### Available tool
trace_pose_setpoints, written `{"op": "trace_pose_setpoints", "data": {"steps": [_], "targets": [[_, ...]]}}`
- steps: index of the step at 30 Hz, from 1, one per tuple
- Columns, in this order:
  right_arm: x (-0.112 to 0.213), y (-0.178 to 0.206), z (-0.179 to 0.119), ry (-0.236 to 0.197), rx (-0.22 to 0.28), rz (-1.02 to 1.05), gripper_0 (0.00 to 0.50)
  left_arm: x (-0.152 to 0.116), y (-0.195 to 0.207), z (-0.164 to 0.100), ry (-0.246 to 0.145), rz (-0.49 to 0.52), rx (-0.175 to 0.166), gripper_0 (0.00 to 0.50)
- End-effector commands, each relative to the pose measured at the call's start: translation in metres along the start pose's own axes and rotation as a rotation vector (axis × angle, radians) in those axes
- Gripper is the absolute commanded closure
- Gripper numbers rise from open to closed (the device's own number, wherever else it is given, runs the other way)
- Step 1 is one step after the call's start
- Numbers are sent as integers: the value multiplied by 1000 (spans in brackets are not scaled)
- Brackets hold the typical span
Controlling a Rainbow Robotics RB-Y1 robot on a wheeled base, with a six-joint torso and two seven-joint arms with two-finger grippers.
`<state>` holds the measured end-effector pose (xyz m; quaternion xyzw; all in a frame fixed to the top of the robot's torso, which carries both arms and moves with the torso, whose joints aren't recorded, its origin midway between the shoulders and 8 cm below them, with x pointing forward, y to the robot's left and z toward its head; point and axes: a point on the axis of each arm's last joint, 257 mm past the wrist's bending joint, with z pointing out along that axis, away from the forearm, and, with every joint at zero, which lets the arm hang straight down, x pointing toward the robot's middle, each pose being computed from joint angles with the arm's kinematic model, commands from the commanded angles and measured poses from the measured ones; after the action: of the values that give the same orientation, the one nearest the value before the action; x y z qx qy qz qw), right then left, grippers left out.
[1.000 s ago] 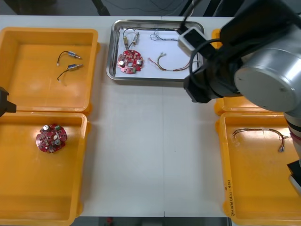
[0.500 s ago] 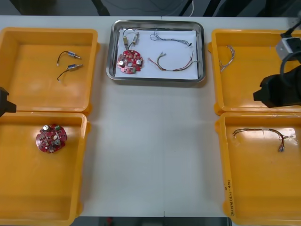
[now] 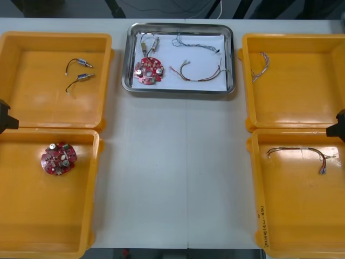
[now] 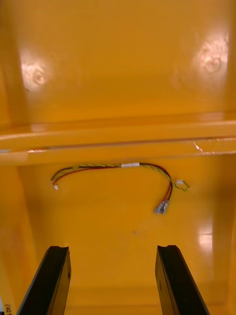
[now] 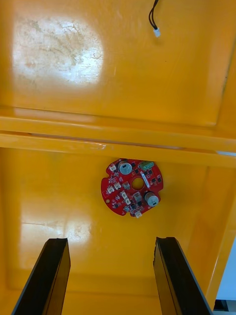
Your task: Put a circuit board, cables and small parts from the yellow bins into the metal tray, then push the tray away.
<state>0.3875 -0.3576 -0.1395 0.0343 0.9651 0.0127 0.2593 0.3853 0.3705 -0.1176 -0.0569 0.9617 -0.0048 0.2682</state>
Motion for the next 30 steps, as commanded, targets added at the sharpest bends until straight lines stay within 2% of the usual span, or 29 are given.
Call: {"op": "trace_pose_setpoints", "data": {"steps": [1,9,16,30], "targets": [[15,-28,-6,15,54,21,0,-2,12,-11,-18,119,-34,0],[17,-26,-11,-13,88,-15,0,-2,12,-11,-18,119,-34,0],[27,-25,-7,10,86,-33,0,-2,12,-11,-18,119,-34,0],[30,-18,-8,10,73,-51,0,-2,12,-11,-18,119,-34,0]]}}
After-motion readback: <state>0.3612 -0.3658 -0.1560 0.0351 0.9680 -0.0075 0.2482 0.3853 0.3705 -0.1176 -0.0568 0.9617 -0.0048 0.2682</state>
